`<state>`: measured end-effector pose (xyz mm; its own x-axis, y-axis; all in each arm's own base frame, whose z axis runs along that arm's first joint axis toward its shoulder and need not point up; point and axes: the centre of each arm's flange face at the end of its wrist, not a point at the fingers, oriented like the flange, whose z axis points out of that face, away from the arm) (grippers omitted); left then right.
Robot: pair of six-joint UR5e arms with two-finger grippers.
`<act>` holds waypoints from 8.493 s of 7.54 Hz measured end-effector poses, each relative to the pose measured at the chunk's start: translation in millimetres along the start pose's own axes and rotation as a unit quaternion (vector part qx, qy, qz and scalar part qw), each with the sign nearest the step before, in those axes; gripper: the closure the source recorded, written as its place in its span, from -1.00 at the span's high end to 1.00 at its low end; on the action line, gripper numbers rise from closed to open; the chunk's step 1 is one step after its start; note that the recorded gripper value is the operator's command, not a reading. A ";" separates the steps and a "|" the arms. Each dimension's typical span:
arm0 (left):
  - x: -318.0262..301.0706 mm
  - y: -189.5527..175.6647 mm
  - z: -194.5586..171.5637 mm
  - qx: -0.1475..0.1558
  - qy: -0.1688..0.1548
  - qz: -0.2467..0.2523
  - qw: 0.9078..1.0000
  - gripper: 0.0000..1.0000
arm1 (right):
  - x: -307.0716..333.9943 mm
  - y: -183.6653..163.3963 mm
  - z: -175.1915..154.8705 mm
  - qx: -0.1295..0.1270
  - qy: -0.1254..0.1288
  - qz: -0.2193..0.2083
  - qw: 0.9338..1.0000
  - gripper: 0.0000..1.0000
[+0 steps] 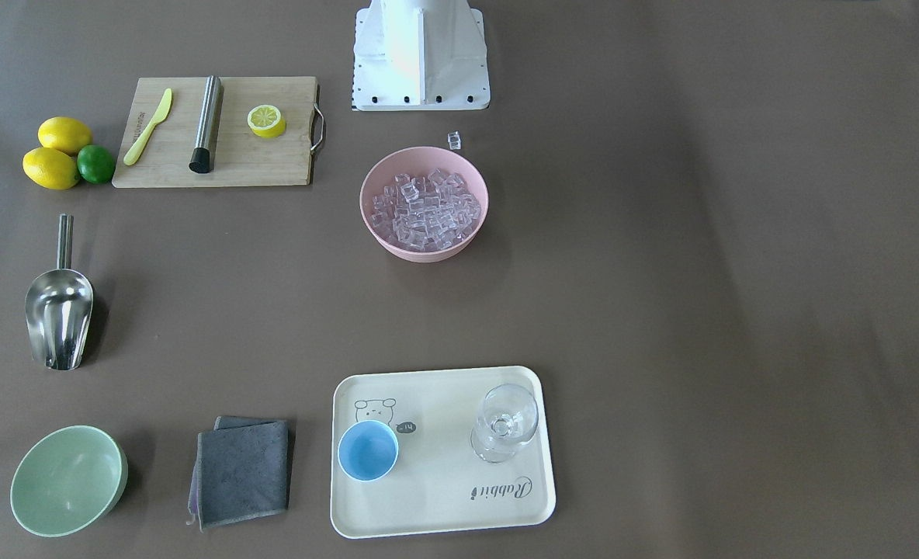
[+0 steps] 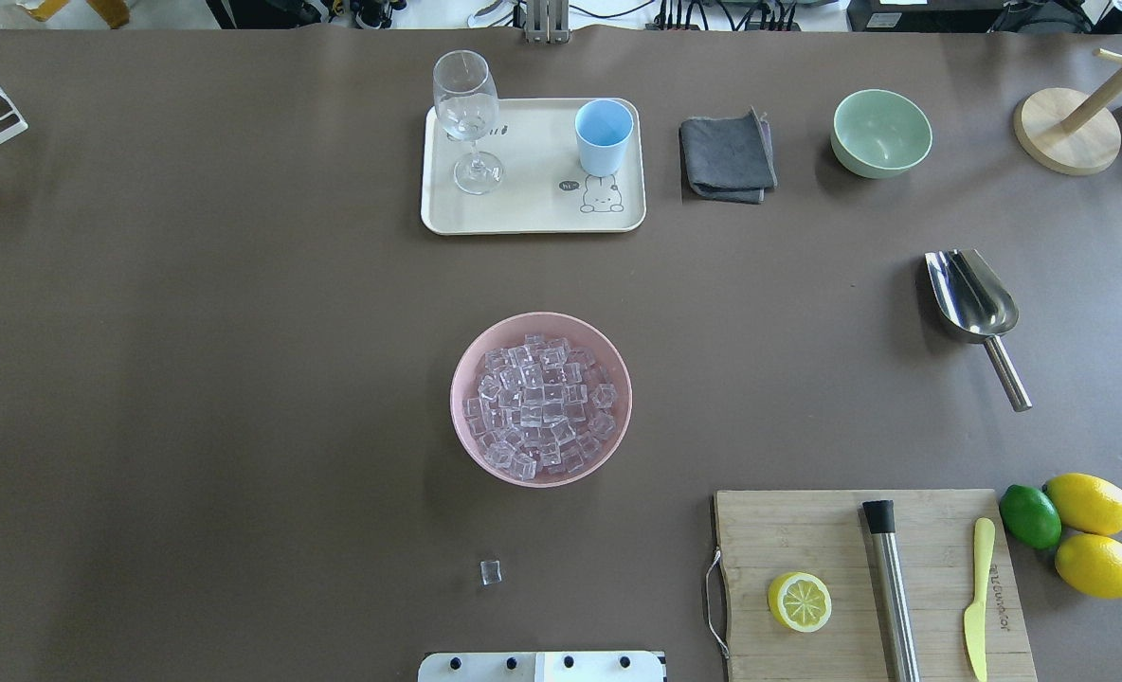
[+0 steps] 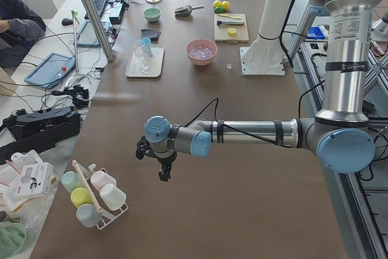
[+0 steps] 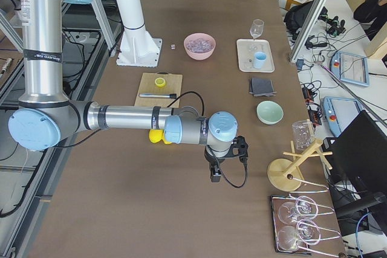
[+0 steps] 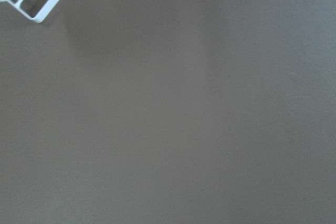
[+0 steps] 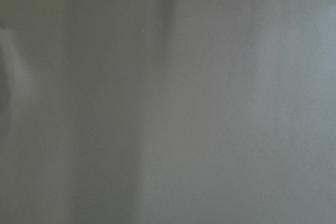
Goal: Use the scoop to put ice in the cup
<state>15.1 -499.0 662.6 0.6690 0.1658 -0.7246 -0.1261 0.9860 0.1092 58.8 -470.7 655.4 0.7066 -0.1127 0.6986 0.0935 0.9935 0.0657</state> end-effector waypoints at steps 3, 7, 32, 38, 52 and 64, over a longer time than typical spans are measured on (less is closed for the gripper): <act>29.8 -16.6 -1.0 0.015 0.007 0.043 0.999 0.96 | -8.8 -2.1 1.2 0.000 -0.003 -0.001 1.000 1.00; 96.1 -25.6 -7.9 0.030 0.026 0.122 0.992 0.96 | -131.1 -26.9 11.5 -0.016 -0.027 0.022 0.999 1.00; 574.8 -20.6 156.6 0.264 0.234 0.626 0.696 0.96 | -368.4 -22.2 9.4 0.001 -0.008 -0.150 0.989 -1.00; 588.7 -11.8 167.1 0.261 0.239 0.628 0.693 0.96 | -477.5 -14.2 -59.8 -0.038 0.099 -0.471 0.876 -1.00; 598.4 -16.9 165.6 0.279 0.225 0.622 0.696 0.96 | -718.7 -16.2 -13.3 -0.234 0.239 -0.642 0.690 -1.00; 595.6 -16.0 167.2 0.288 0.229 0.624 0.689 0.96 | -739.5 -14.8 19.5 -0.267 0.263 -0.636 0.674 -1.00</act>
<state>538.0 -413.0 343.0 -0.0152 0.9984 0.0546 0.0062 -0.0545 0.9985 -478.8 -401.7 151.7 -0.0462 -0.9981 -0.0402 0.9989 -0.0466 0.0082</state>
